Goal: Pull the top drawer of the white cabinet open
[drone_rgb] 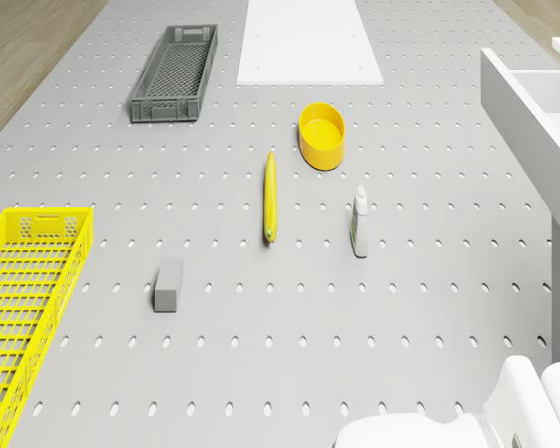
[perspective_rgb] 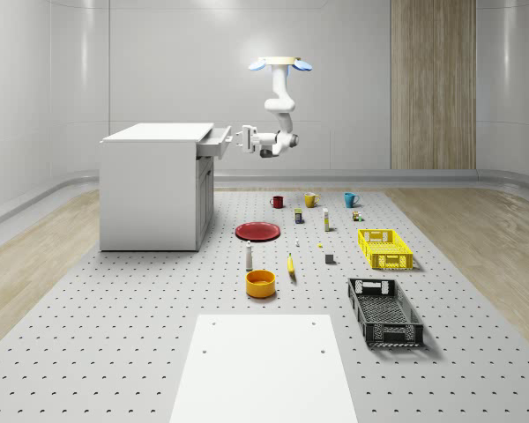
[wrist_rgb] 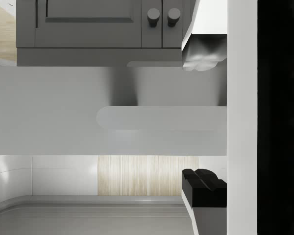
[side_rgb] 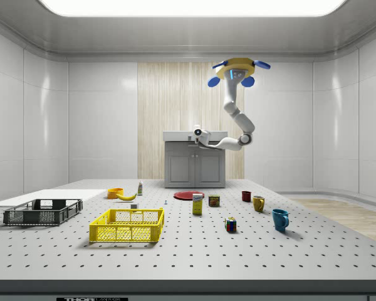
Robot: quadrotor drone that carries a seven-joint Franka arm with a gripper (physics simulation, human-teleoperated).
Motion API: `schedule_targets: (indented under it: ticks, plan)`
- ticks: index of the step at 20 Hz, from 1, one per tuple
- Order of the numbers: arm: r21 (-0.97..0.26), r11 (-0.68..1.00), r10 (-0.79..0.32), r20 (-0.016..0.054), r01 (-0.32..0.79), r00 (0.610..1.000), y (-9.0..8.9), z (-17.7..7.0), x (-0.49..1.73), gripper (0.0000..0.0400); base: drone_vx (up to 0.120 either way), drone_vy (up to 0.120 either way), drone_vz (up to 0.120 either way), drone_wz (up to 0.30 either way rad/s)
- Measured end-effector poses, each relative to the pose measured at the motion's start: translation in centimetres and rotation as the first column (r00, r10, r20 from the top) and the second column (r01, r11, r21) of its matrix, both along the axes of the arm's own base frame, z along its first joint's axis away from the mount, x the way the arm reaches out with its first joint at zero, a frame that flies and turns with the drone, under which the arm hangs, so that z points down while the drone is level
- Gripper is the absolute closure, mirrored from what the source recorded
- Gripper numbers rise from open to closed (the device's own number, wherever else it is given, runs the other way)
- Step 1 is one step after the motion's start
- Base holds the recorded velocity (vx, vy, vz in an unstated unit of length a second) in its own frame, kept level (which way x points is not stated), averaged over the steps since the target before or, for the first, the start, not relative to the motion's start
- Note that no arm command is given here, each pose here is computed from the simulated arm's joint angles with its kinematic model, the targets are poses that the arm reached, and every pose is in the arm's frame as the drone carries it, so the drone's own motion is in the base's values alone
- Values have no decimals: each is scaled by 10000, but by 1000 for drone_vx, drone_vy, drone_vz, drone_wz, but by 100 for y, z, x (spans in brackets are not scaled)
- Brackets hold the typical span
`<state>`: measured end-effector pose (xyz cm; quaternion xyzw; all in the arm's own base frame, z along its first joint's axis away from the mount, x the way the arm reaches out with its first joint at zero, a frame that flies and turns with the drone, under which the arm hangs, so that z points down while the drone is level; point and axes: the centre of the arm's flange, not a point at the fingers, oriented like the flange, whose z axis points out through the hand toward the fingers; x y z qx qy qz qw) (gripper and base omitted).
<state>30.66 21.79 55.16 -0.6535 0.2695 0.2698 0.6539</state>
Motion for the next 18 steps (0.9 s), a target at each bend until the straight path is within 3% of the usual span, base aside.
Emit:
schedule_targets:
  ticks: [2, 18]
  plan:
    - [2, 10000, 0, 0, 0, 10000, -1, 0, 0, 99, 0, 120, 0, 0]
    - [5, 10000, -1, 1, 1, 10000, -2, -1, 0, 95, 0, 0, 0, 0]
